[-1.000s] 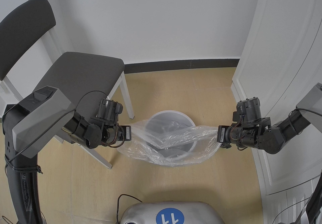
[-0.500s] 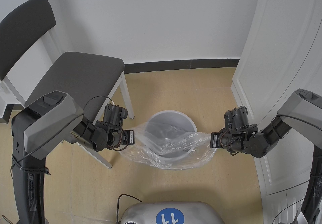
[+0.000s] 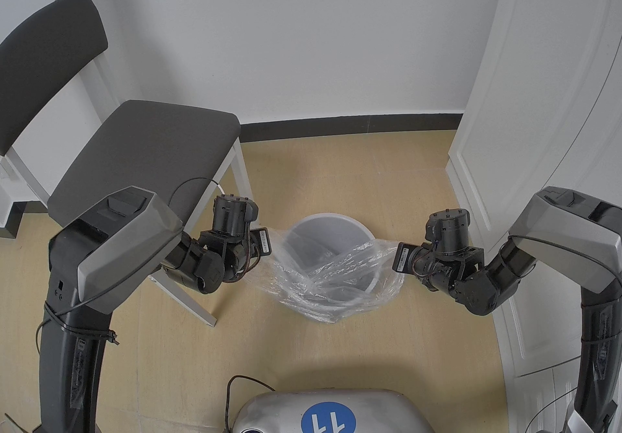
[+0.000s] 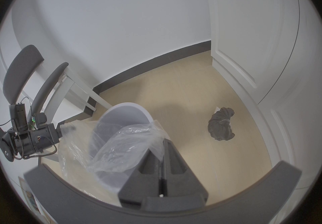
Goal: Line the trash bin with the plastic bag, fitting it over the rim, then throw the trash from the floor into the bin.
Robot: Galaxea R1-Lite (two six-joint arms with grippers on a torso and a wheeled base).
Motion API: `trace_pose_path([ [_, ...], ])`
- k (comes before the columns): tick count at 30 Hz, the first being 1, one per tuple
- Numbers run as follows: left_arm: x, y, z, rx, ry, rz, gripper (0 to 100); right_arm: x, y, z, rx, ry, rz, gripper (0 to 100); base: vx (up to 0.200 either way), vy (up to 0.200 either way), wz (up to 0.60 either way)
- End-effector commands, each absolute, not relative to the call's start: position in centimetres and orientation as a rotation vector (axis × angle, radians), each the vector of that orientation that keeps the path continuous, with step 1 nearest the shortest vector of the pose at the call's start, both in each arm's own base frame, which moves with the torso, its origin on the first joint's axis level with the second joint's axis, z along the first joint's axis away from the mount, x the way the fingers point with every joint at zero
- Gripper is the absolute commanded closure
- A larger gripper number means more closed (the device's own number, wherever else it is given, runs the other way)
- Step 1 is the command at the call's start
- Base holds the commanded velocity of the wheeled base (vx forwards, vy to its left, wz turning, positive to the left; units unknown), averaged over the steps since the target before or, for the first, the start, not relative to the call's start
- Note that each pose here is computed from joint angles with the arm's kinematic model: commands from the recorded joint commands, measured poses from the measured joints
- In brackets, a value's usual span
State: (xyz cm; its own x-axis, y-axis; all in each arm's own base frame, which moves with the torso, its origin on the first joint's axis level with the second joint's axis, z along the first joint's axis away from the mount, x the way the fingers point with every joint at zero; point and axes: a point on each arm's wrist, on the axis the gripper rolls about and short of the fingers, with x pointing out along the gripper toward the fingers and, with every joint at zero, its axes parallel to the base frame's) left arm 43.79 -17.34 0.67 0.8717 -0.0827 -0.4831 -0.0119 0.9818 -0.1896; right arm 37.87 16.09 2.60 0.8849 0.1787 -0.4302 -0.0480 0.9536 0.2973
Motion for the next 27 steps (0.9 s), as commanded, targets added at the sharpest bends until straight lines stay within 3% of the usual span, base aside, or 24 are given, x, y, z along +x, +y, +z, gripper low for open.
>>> trace_pose_path([
  [1,44.0,-17.7,-1.1,-0.183,0.524,-0.037,100,38.1,16.1,1.0,0.278,0.497,0.110,100,0.000,0.000,0.00],
  [10,44.6,-18.4,-0.8,-0.236,0.367,-0.075,100,38.6,16.1,1.9,0.326,0.377,0.117,100,0.000,0.000,0.00],
  [27,44.7,-18.4,-3.5,-0.223,0.400,-0.072,100,38.7,15.6,-1.5,0.289,0.447,0.101,100,0.000,0.000,0.00],
])
